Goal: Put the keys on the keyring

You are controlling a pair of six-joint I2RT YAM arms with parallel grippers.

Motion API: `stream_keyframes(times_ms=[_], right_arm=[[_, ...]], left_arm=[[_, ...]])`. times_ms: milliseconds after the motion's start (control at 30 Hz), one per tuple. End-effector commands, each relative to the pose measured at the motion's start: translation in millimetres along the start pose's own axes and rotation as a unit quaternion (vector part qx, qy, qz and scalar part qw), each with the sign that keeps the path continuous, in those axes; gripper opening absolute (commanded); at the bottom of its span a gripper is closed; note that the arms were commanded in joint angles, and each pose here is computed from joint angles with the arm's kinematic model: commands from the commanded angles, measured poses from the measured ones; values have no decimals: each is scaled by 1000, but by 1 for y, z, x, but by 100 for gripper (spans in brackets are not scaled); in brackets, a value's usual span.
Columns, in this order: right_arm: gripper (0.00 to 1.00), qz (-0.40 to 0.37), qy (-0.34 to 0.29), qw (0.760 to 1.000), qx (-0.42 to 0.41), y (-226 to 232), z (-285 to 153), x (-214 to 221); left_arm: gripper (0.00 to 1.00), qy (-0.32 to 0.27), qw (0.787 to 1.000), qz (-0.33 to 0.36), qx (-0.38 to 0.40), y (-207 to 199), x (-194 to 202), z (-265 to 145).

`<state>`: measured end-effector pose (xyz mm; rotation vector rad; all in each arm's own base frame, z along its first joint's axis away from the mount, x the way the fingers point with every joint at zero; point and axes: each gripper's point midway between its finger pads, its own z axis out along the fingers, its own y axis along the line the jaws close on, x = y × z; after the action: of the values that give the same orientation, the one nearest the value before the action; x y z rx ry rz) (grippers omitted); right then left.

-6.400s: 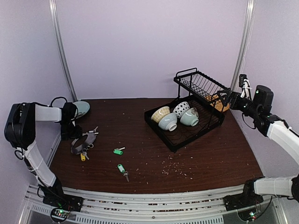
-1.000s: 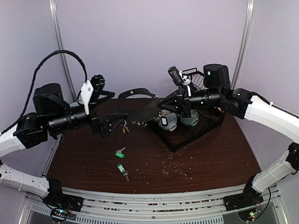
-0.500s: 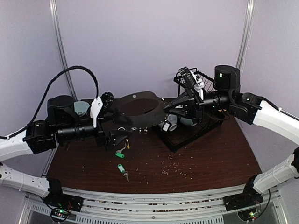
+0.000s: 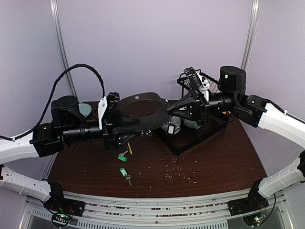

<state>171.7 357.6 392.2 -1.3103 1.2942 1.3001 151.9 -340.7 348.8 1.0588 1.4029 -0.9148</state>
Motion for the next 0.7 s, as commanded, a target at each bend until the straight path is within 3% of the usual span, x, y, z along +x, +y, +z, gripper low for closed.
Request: stream_keyframes(times_ms=[0, 100, 167, 267, 333, 400, 433, 500, 533, 667], right_arm=[[0, -21, -11, 1000, -2, 1, -1, -7], [0, -22, -7, 1000, 1, 0, -1, -3], [0, -24, -4, 1000, 3, 0, -1, -1], [0, -25, 3, 1000, 7, -3, 0, 1], [0, -21, 6, 1000, 4, -4, 1, 4], [0, -19, 8, 1000, 3, -4, 2, 5], [0, -20, 8, 1000, 3, -4, 2, 5], [0, -21, 8, 1000, 3, -3, 1, 5], [0, -23, 8, 1000, 3, -2, 0, 5], [0, -23, 6, 1000, 4, -2, 0, 4]], left_arm=[[41, -20, 1000, 6, 9, -1, -14, 6], [25, -27, 999, 13, 28, -8, -13, 4], [19, -27, 999, 13, 35, -11, -13, 3], [22, -33, 999, 9, 38, -12, -16, 1], [36, -36, 999, 8, 35, -11, -18, 1], [38, -33, 999, 8, 31, -10, -18, 1], [30, -30, 999, 8, 28, -9, -18, 1], [6, -27, 999, 11, 26, -8, -18, -1], [0, -27, 999, 13, 27, -9, -18, -2], [0, -33, 999, 14, 33, -12, -17, -7]])
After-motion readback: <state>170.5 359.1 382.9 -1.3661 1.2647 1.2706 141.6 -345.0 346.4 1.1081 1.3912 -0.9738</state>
